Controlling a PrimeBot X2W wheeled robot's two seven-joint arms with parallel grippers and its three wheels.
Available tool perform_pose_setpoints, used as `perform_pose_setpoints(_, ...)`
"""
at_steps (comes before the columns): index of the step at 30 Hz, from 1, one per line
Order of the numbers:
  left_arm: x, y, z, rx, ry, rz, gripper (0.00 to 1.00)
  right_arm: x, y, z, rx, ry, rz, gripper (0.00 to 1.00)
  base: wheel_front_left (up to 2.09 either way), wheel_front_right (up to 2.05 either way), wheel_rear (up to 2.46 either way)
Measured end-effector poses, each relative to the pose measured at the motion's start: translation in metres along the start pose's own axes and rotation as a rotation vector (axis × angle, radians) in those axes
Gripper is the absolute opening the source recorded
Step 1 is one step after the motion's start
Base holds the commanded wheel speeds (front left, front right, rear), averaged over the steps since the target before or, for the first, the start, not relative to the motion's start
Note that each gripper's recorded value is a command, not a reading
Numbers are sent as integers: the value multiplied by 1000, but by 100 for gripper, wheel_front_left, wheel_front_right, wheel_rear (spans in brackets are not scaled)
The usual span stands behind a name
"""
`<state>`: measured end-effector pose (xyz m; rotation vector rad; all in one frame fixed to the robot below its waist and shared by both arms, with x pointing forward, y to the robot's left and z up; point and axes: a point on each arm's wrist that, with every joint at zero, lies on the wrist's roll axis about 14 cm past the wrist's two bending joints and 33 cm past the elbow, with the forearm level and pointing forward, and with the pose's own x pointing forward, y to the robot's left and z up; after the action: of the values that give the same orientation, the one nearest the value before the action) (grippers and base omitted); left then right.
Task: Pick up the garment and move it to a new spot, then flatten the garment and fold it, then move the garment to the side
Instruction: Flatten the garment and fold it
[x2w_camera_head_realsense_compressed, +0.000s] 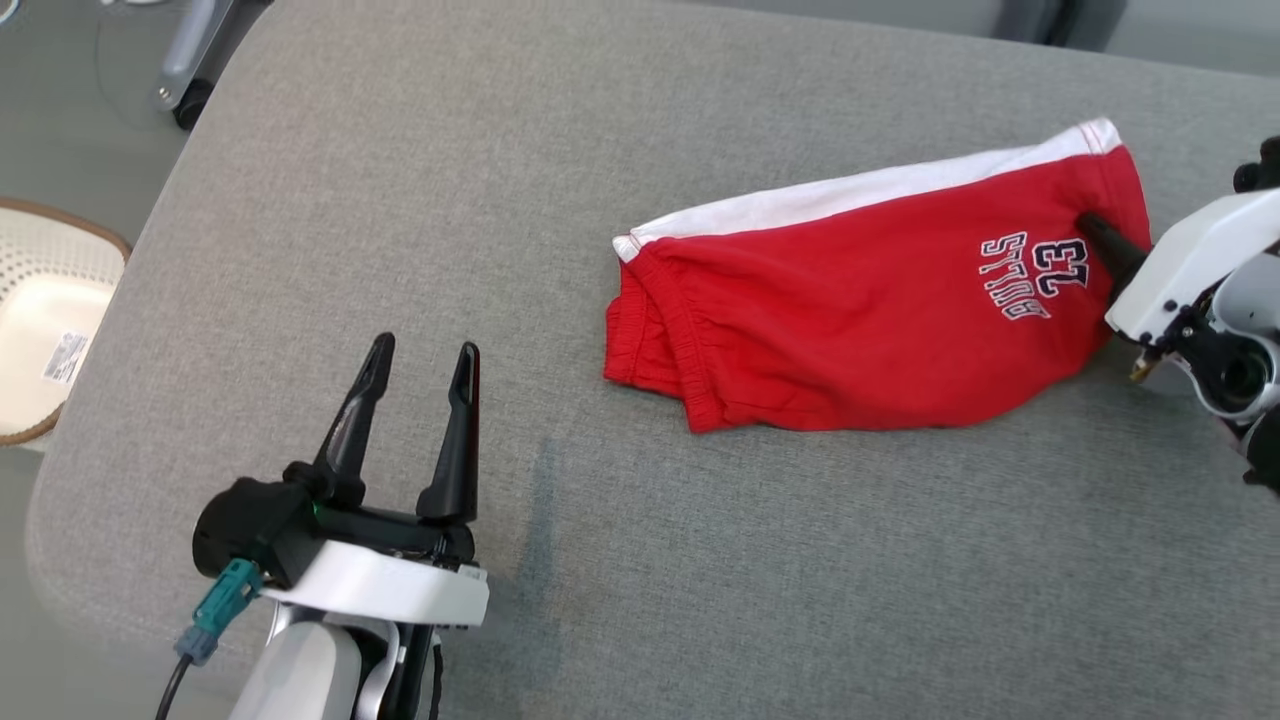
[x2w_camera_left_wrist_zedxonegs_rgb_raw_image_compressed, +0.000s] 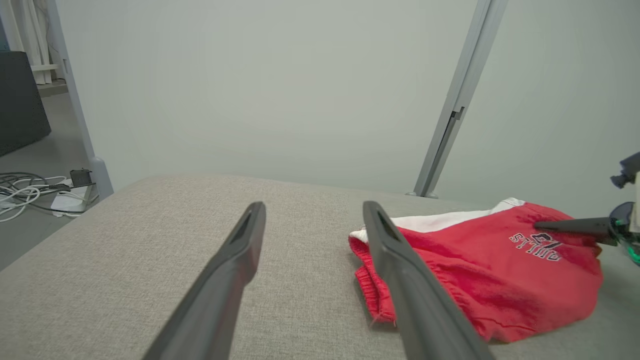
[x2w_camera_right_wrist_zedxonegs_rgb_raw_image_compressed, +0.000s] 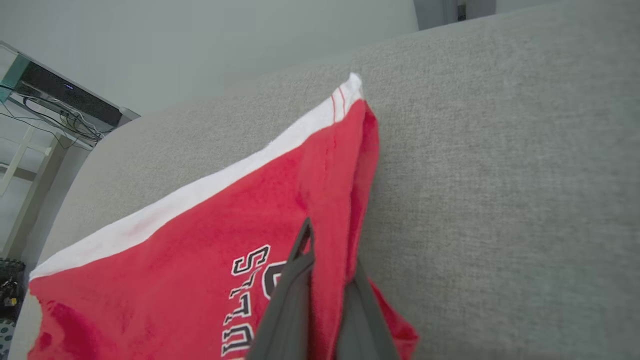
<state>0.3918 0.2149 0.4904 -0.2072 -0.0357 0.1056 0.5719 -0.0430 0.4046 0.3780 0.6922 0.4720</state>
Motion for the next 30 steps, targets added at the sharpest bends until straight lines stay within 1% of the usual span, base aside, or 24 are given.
perform_pose_setpoints(8, -8, -16, -5, -6, 12, -62, 100, -41, -14, 1, 78, -111, -30, 0, 0, 0, 0)
perform_pose_setpoints(11, -9, -25, -5, -7, 12, -94, 100, -60, -27, -3, 87, -134, -66, 0, 0, 0, 0)
perform_pose_setpoints(15, -10, -34, -4, -10, 8, -126, 100, -84, -48, 2, 92, -182, -123, 0, 0, 0, 0)
perform_pose_setpoints(20, -13, -40, -3, -17, 5, -143, 100, -99, -57, 14, 73, -257, -152, 0, 0, 0, 0)
perform_pose_setpoints(22, -16, -41, -5, -21, 11, -143, 100, -101, -54, 18, 55, -275, -146, 0, 0, 0, 0)
perform_pose_setpoints(24, -19, -41, -6, -24, 15, -141, 100, -99, -43, 22, 28, -284, -122, 0, 0, 0, 0)
perform_pose_setpoints(27, -21, -39, -4, -27, 11, -136, 100, -92, -19, 33, -25, -298, -70, 0, 0, 0, 0)
perform_pose_setpoints(30, -25, -35, -2, -30, 5, -121, 100, -82, 10, 35, -67, -292, -8, 0, 0, 0, 0)
